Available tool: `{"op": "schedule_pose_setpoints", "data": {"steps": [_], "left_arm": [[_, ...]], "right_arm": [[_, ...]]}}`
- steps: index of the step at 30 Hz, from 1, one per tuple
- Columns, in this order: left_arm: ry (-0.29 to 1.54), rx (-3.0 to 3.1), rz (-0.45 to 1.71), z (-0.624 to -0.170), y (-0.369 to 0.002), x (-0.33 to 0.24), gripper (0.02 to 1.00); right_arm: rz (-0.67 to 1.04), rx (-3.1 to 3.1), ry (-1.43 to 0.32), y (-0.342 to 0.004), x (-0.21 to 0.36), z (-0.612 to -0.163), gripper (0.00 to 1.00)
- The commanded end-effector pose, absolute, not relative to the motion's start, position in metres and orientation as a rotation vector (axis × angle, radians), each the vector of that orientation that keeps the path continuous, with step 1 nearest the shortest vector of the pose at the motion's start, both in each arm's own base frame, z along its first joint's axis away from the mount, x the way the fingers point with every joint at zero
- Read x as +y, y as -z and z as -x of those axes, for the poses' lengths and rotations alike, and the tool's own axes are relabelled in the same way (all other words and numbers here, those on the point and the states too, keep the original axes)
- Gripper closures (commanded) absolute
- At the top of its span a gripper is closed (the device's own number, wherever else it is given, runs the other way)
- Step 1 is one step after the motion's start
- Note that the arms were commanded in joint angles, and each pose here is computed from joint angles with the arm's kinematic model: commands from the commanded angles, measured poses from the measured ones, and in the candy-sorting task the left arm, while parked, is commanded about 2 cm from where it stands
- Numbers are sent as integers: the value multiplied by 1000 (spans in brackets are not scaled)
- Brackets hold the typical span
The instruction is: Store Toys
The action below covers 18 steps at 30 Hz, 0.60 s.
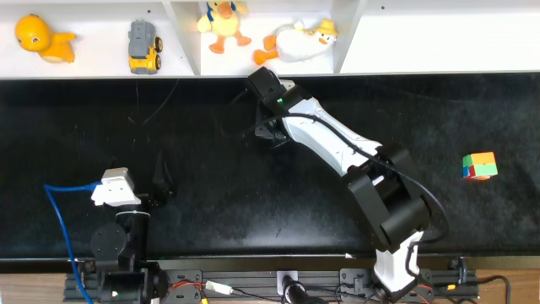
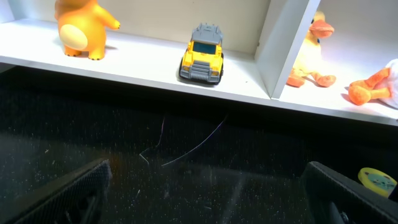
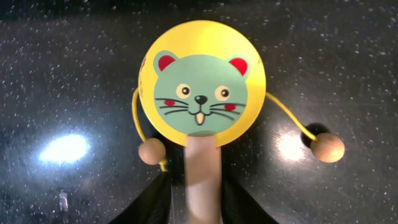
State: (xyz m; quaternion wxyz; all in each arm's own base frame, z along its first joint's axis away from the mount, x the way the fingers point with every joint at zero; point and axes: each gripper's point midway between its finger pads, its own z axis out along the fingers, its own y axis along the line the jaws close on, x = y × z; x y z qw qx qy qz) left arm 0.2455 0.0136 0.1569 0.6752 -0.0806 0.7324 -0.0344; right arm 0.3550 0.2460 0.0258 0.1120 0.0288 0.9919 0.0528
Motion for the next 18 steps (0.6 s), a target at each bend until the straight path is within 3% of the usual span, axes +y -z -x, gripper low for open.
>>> {"op": "schedule_pose_setpoints", "data": {"steps": [1, 9, 12, 18], "left_arm": [[81, 1642, 160, -246, -156, 11, 20], [81, 1642, 160, -246, -156, 11, 20], [81, 1642, 160, -246, -156, 11, 20], [81, 1642, 160, -246, -156, 11, 20]], "right_arm": [[-101, 2950, -126, -9, 242, -353, 735], [-97, 2972, -158, -9, 246, -348, 858], [-91, 2997, -210, -9, 252, -344, 954], [-94, 3077, -262, -26, 255, -330, 954]]}}
